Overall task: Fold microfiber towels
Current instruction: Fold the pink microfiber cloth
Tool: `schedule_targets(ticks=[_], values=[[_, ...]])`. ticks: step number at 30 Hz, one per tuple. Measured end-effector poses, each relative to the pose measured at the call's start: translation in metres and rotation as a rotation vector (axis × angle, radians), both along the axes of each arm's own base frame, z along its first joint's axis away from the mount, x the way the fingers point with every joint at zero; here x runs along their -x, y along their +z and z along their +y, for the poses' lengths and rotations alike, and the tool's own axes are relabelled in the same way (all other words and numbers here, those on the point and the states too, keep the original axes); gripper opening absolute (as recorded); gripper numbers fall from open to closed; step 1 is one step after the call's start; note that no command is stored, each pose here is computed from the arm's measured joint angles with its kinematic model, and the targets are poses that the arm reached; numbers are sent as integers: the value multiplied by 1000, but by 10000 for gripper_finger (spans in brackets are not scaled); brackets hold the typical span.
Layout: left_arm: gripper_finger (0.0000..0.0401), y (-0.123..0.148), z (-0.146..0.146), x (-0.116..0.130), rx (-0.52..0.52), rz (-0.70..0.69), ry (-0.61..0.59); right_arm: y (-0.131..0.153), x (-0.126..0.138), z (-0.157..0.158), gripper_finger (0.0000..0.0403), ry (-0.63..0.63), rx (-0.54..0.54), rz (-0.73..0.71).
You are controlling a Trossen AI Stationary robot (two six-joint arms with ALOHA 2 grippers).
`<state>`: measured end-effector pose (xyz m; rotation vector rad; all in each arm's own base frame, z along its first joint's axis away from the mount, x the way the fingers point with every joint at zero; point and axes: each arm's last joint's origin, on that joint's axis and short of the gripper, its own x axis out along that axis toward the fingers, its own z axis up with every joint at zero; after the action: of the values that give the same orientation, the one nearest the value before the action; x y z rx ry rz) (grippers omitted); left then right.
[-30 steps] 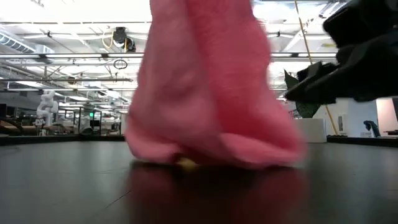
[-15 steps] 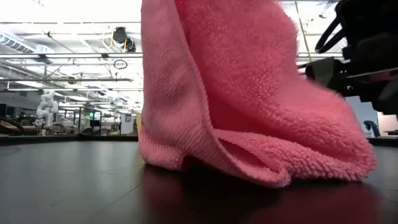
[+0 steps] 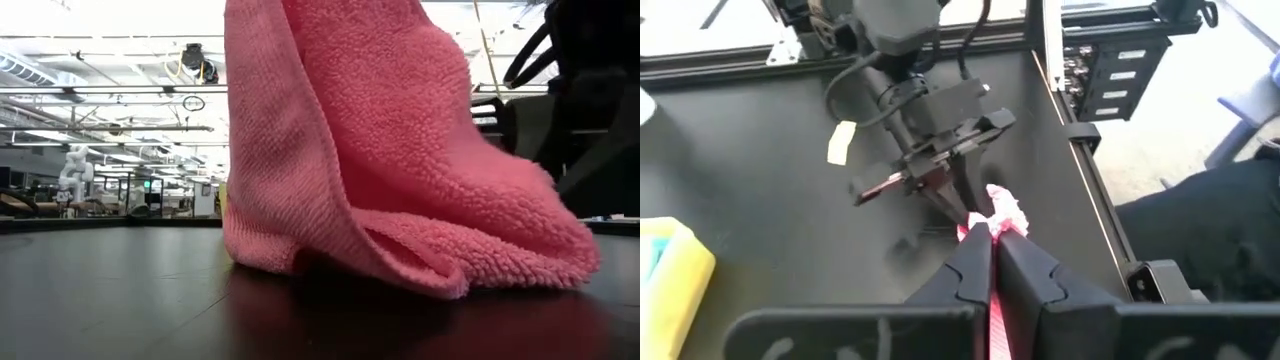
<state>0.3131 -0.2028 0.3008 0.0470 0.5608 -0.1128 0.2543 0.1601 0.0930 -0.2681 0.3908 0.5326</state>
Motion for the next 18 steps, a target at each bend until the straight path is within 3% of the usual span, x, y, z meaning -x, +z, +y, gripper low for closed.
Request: schedule_targets(ticks=[3, 8, 10, 14, 16, 18], values=[[16, 3, -3, 4, -7, -20, 16, 10, 3, 0, 9, -49, 60, -28], [6, 33, -14, 23, 23, -114, 1, 59, 27, 2, 8, -210, 132, -83], [5, 45, -20, 32, 23, -172, -27, 85, 42, 4, 3, -198, 75, -124], [17, 57, -33, 44, -10, -267, -81, 130, 67, 6, 3, 2, -176, -166], [17, 56, -36, 48, -55, -271, -72, 141, 74, 4, 2, 60, -241, -181], [10, 50, -36, 50, -77, -252, -42, 142, 78, -1, 2, 22, -255, -173]])
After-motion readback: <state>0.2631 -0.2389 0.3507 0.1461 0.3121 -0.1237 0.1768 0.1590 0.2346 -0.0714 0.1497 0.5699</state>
